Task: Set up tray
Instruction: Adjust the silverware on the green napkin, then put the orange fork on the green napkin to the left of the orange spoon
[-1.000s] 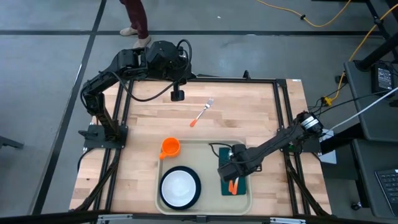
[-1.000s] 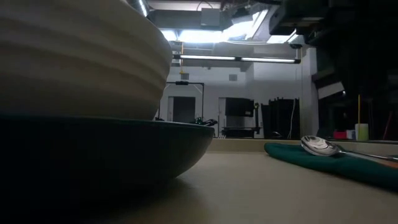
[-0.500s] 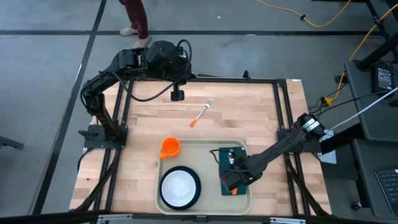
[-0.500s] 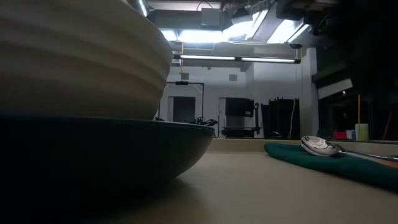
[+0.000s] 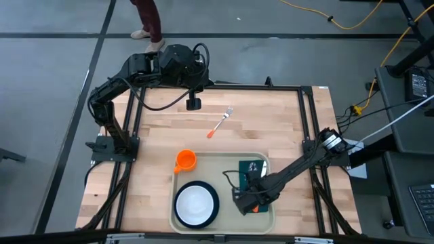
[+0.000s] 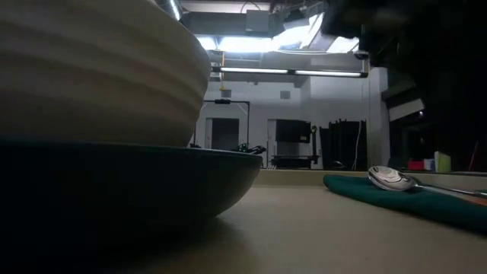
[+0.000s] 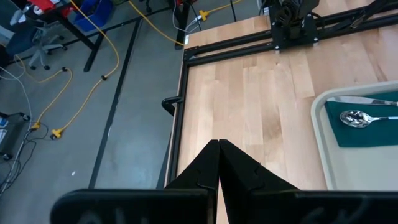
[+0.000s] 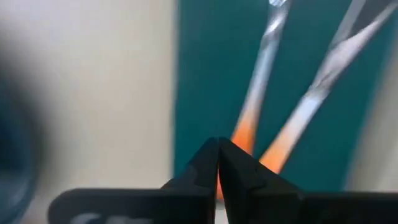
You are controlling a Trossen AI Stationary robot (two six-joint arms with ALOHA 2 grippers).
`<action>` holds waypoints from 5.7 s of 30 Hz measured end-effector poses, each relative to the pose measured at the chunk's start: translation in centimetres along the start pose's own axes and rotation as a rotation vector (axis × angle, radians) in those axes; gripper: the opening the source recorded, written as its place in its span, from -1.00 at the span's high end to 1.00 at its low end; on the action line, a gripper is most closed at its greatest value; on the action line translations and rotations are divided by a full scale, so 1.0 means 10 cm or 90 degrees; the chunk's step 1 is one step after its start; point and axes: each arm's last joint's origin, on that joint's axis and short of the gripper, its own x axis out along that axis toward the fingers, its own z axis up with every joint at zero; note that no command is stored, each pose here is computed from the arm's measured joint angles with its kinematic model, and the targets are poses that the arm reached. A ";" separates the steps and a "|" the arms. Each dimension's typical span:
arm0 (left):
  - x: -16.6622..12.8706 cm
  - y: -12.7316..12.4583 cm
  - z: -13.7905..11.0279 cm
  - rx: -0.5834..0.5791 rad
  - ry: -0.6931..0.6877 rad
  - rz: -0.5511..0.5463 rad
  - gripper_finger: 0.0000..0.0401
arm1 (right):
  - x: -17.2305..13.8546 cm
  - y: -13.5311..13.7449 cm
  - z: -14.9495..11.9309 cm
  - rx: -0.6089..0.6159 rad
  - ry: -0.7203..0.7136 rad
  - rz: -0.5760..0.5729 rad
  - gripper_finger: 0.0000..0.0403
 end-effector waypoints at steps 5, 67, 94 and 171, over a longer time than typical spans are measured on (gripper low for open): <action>0.00 0.00 0.00 -0.001 0.000 0.000 0.98 | -0.02 -0.02 -0.25 -0.043 0.069 0.045 0.96; -0.01 -0.04 0.05 0.001 -0.028 -0.017 0.98 | 0.22 -0.15 -0.50 -0.009 0.065 -0.059 0.97; -0.01 -0.04 0.05 0.001 -0.028 -0.017 0.98 | 0.18 -0.12 -0.48 -0.036 0.043 -0.047 0.97; -0.01 -0.03 0.05 0.010 -0.033 -0.015 0.98 | 0.31 0.01 -0.34 -0.027 0.052 -0.050 0.98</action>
